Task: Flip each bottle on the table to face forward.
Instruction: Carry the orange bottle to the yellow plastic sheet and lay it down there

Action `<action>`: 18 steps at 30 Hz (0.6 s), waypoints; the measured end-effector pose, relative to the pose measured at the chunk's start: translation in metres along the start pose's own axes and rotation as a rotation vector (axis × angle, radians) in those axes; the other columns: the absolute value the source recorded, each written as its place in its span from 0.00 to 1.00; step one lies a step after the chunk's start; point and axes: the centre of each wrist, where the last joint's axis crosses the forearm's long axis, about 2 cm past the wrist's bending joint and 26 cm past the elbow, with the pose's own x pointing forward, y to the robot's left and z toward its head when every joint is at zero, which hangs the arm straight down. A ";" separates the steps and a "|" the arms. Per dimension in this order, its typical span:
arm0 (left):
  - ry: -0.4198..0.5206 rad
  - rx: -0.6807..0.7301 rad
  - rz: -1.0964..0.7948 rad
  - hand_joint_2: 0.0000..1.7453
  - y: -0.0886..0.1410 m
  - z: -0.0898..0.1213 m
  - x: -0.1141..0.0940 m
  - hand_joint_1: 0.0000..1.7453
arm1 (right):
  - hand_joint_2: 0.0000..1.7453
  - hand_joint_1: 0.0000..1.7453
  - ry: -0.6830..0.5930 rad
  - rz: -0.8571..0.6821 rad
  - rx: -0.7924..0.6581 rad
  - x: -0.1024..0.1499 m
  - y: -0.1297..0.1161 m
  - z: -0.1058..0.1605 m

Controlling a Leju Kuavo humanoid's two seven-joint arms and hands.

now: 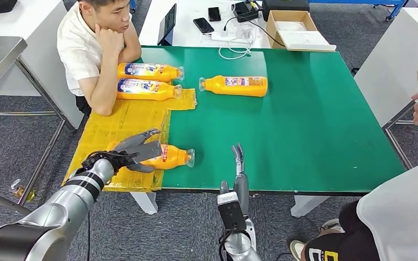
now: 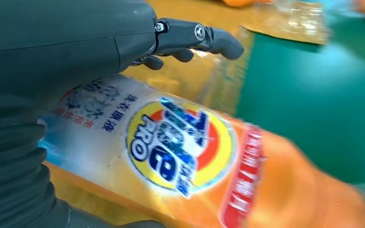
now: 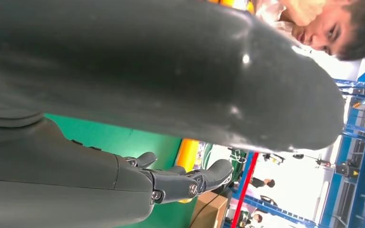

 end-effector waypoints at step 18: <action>-0.681 0.824 0.798 1.00 -0.044 0.036 0.066 0.00 | 0.00 0.00 -0.012 0.045 -0.041 0.002 -0.001 0.001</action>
